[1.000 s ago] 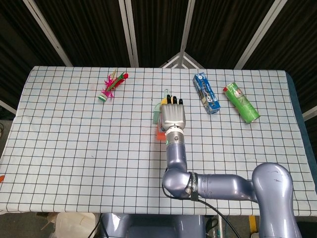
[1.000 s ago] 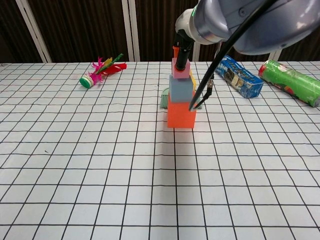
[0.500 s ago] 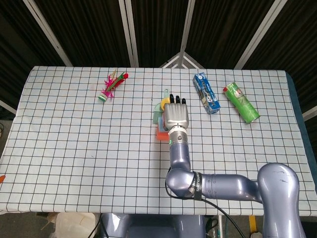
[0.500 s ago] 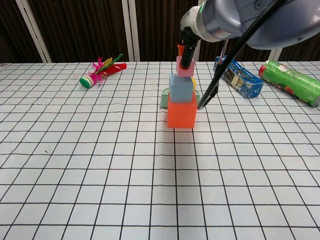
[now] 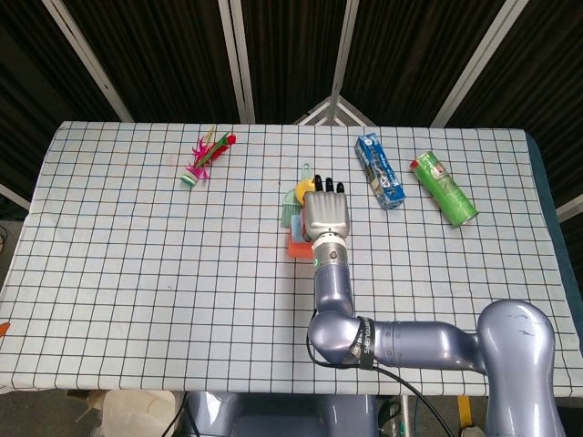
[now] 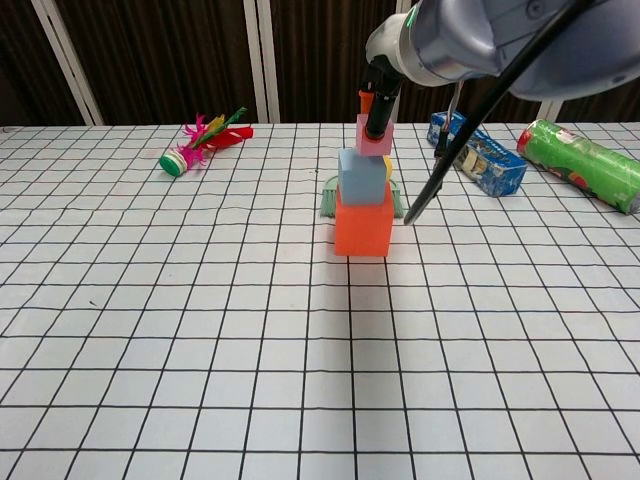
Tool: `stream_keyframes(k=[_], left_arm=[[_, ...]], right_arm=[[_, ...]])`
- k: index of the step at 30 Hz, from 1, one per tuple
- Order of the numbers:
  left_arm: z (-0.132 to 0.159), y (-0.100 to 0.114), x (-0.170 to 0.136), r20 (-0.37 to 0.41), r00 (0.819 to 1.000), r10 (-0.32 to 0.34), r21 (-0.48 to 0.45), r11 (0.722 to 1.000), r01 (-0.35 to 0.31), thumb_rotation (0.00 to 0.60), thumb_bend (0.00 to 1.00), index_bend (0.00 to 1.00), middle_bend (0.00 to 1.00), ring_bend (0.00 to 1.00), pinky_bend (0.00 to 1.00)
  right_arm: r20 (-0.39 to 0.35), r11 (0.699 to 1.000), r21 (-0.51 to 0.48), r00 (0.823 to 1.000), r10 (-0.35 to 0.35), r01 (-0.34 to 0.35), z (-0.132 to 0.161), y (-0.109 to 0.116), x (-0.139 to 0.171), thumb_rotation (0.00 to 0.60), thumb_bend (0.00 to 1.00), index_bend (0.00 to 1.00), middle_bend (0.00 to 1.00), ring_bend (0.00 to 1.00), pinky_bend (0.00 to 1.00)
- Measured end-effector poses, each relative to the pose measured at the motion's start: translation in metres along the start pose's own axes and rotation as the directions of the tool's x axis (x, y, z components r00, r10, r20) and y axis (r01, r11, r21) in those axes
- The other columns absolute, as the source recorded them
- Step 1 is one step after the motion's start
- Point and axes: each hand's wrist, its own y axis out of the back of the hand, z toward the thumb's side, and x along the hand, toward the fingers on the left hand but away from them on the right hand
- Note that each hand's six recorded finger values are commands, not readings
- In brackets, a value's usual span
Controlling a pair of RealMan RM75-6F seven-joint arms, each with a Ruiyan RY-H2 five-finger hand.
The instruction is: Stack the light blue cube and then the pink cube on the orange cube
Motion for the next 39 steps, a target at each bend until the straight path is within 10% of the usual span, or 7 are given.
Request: stream_keyframes(k=[39], left_arm=[[-0.0011, 0.0024, -0.001, 0.004, 1.0, 0.004, -0.009, 1.0, -0.004, 0.6, 0.16, 0.16, 0.0, 0.0, 0.0]], right_arm=[[-0.014, 1.0, -0.002, 1.0, 0.007, -0.007, 0.0098, -0.0038, 0.0012, 0.6, 0.5, 0.51, 0.06, 0.04, 0.09]])
